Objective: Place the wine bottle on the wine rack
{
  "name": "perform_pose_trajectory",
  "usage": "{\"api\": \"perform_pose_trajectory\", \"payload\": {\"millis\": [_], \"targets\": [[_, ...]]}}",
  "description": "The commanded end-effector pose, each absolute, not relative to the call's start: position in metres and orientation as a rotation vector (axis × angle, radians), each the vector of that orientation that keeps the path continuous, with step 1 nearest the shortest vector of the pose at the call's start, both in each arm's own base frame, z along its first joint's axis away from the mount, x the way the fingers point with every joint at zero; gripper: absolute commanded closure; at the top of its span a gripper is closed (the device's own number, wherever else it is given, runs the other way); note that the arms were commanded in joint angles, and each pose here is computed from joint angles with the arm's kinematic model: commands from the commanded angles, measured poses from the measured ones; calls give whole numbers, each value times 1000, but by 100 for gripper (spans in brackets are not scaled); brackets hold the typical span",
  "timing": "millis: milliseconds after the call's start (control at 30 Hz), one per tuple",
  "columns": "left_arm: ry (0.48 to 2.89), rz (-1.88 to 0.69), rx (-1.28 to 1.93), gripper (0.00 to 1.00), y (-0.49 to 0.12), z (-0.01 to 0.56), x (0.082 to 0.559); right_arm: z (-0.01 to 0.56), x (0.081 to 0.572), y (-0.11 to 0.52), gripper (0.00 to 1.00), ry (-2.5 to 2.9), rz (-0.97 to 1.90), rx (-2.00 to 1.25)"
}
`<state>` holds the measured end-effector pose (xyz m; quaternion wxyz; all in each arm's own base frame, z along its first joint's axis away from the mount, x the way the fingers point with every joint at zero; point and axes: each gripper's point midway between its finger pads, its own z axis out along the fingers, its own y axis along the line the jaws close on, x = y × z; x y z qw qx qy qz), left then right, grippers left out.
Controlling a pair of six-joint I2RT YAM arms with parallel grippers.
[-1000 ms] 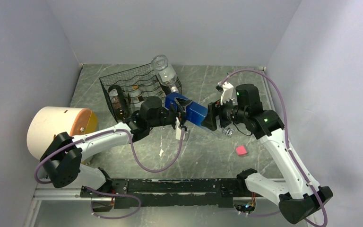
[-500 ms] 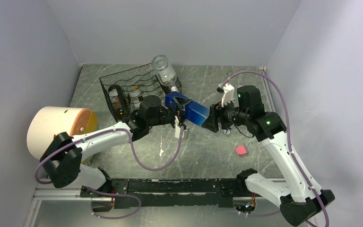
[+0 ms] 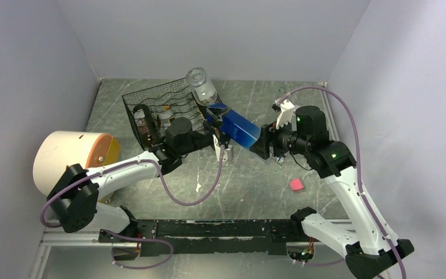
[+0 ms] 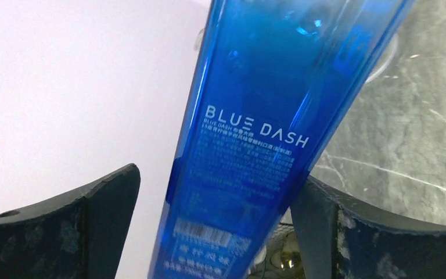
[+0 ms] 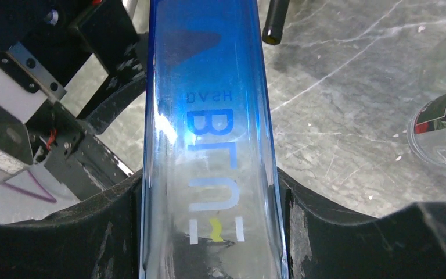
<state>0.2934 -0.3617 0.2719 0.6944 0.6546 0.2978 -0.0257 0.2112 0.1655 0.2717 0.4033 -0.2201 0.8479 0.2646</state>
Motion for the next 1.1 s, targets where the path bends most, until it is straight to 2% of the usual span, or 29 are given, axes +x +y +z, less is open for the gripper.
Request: {"api": "perform_pose_trajectory", "payload": {"millis": [0, 133, 267, 400, 533, 567, 833, 1067], "targets": [[802, 6, 1157, 1, -328, 328, 311, 333, 241, 158, 100, 1900, 590, -450], [903, -66, 1099, 1, -310, 303, 300, 337, 246, 157, 100, 1867, 571, -438], [1001, -166, 999, 1, -295, 305, 289, 336, 250, 159, 100, 1844, 577, -439], [1132, -319, 755, 1, -277, 328, 285, 347, 251, 164, 100, 1791, 609, -436], [1378, -408, 442, 0, -252, 346, 296, 357, 251, 174, 100, 1733, 674, -435], [1414, -417, 390, 3, -247, 348, 296, 358, 250, 176, 100, 1726, 690, -435], [1489, -472, 70, 3, -196, 381, 279, 363, 255, 203, 100, 1647, 789, -437], [1542, -482, -47, 4, -173, 395, 267, 362, 255, 255, 100, 1635, 855, -476]]}}
